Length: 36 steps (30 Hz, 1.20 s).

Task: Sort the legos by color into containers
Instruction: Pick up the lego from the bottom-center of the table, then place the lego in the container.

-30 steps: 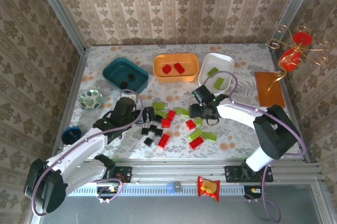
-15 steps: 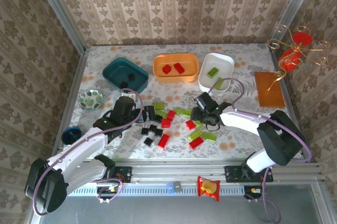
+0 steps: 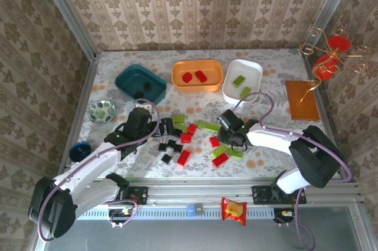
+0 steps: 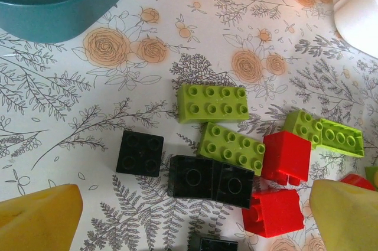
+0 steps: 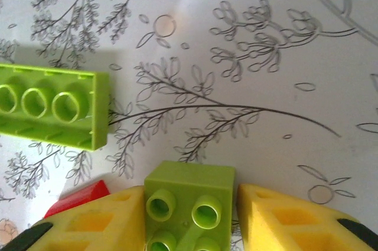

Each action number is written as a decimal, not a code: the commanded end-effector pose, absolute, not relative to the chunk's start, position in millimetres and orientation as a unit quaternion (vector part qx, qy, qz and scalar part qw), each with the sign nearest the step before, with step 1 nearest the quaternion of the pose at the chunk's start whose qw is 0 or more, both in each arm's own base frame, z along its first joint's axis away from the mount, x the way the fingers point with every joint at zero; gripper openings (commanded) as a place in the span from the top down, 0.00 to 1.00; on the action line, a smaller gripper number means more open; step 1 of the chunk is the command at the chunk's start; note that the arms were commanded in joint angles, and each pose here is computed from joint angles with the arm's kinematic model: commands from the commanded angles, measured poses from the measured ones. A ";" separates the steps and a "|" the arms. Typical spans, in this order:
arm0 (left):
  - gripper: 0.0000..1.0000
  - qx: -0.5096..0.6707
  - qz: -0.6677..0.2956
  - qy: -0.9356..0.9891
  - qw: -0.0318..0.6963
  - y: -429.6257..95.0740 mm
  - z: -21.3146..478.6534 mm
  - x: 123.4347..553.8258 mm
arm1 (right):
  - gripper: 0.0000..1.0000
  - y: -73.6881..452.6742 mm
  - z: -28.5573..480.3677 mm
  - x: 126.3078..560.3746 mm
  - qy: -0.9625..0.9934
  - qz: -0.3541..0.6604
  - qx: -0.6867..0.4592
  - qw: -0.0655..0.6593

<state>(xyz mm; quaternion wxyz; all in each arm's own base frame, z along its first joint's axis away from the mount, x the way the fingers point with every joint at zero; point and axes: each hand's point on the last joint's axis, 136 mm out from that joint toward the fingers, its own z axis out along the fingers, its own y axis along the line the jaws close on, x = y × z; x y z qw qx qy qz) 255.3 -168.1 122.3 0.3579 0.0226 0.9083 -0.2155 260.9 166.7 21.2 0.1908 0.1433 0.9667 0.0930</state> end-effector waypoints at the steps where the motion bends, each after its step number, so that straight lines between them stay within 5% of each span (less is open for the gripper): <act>1: 0.00 0.024 -0.223 0.905 0.360 -170.0 126.4 256.9 | 0.58 151.0 22.6 261.9 0.967 0.064 0.145 0.200; 8: 0.00 0.028 -0.223 0.905 0.361 -170.9 129.1 257.5 | 0.75 143.6 35.1 273.3 0.965 0.070 0.137 0.214; 20: 0.00 0.037 -0.228 0.905 0.358 -174.1 133.0 257.9 | 0.78 96.9 189.0 379.8 0.903 0.090 0.151 0.391; 33: 0.00 0.035 -0.220 0.916 0.333 -168.5 126.1 245.9 | 0.76 71.8 109.6 500.0 0.937 0.005 0.187 0.295; 36: 0.00 0.034 -0.212 0.921 0.325 -165.5 122.0 243.4 | 0.64 67.7 100.9 505.4 0.939 -0.001 0.197 0.282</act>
